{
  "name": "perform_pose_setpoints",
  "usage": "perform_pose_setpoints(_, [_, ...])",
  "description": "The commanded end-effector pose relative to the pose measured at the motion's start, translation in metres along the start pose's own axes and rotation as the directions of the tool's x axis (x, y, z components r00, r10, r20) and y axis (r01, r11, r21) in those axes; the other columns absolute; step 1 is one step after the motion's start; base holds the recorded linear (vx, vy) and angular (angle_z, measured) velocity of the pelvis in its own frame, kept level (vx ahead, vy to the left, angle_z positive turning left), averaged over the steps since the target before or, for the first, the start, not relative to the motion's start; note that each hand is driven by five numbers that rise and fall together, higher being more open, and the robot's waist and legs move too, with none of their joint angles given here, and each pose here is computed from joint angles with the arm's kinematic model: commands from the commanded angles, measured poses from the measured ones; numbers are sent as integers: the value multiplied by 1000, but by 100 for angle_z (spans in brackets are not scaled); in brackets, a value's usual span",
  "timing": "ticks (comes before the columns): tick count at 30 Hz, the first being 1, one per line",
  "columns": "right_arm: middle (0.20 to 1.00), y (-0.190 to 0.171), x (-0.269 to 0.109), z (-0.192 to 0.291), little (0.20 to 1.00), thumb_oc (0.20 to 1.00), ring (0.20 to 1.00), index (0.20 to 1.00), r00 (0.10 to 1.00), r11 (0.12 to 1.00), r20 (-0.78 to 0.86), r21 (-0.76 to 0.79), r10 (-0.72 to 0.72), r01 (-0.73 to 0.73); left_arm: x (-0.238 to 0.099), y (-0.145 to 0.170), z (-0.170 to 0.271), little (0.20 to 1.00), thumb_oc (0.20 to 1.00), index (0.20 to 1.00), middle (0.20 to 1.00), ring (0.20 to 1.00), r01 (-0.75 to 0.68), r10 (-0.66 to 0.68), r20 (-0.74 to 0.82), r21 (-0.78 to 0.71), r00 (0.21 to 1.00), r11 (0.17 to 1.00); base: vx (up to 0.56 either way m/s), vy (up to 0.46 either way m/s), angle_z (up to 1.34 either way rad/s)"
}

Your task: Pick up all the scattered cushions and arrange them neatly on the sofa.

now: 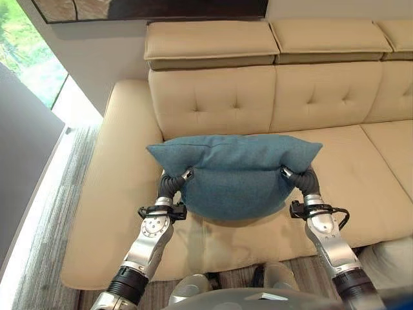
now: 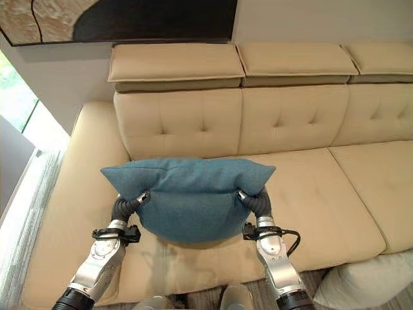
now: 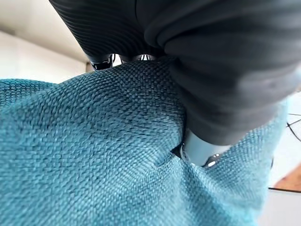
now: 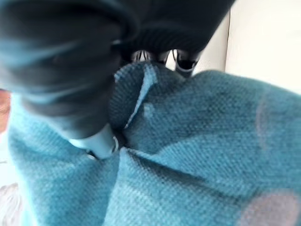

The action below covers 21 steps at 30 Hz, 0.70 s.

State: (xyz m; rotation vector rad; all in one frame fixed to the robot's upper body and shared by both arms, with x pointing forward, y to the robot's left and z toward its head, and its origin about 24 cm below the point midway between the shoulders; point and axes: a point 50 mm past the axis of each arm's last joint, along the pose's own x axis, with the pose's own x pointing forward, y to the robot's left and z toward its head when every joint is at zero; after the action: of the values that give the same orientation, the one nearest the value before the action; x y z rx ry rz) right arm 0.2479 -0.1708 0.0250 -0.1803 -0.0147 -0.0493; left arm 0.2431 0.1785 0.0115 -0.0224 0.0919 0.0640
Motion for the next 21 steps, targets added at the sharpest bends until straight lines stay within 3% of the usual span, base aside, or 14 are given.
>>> perform_pose_setpoints(1, [200, -9, 15, 39, 200, 200, 200, 200, 977, 999, 210, 35, -46, 40, 6, -22, 44, 200, 200, 200, 200, 200, 92, -77, 239, -52, 968, 994, 138, -184, 36])
perform_pose_setpoints(14, [200, -6, 46, 72, 200, 200, 200, 200, 948, 997, 318, -65, -13, 36, 39, -44, 78, 200, 200, 200, 200, 200, 73, -57, 340, -36, 939, 997, 122, -97, 17])
perform_pose_setpoints(21, [200, 15, 86, 131, 200, 200, 200, 200, 876, 987, 481, -139, -2, 79, 76, -72, 136, 200, 200, 200, 200, 200, 39, -30, 478, -10, 878, 999, -21, -15, 11])
